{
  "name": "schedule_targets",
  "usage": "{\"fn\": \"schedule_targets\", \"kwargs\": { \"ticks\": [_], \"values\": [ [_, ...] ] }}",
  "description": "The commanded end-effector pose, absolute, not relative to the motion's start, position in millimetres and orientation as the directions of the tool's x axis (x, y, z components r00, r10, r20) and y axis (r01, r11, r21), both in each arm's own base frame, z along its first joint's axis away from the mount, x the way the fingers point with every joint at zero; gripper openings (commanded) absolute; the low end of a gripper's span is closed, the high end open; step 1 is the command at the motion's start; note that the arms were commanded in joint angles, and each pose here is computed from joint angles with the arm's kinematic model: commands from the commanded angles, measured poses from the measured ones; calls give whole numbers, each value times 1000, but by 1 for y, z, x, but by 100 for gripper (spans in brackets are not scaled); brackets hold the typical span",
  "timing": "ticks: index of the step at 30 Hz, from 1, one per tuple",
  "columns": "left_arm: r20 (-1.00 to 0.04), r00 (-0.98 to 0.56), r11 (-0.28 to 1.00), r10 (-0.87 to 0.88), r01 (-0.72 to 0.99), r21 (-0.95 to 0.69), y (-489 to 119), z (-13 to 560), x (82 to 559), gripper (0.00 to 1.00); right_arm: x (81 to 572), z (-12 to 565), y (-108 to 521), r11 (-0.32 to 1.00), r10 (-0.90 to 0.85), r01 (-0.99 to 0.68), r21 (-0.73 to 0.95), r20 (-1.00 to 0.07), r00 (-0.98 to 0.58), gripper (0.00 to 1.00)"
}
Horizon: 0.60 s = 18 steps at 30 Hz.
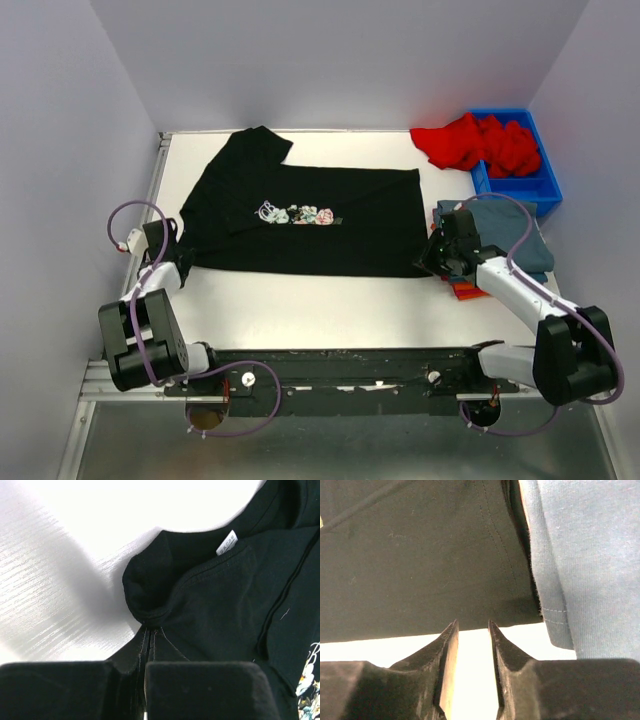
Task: Fold and stack the t-shirts
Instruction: Fold the flattened tshirt in 1/3 of the way
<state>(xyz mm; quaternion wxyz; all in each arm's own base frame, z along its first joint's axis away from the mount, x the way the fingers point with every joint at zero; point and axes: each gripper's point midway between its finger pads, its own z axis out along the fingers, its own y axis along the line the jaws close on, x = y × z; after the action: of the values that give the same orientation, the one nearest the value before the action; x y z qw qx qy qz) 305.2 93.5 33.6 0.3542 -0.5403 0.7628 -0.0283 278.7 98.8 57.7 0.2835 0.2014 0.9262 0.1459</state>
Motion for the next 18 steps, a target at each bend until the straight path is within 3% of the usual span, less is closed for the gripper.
{"fn": "schedule_targets", "kwargs": {
  "ticks": [1, 18],
  "values": [
    [-514, -155, 406, -844, -811, -422, 94, 32, 295, 0, 270, 54, 91, 868, 482, 338, 364, -457, -747, 41],
    [-531, -127, 418, -838, -775, -474, 91, 49, 297, 0, 263, 15, 76, 863, 504, 474, 177, -371, -780, 52]
  ]
}}
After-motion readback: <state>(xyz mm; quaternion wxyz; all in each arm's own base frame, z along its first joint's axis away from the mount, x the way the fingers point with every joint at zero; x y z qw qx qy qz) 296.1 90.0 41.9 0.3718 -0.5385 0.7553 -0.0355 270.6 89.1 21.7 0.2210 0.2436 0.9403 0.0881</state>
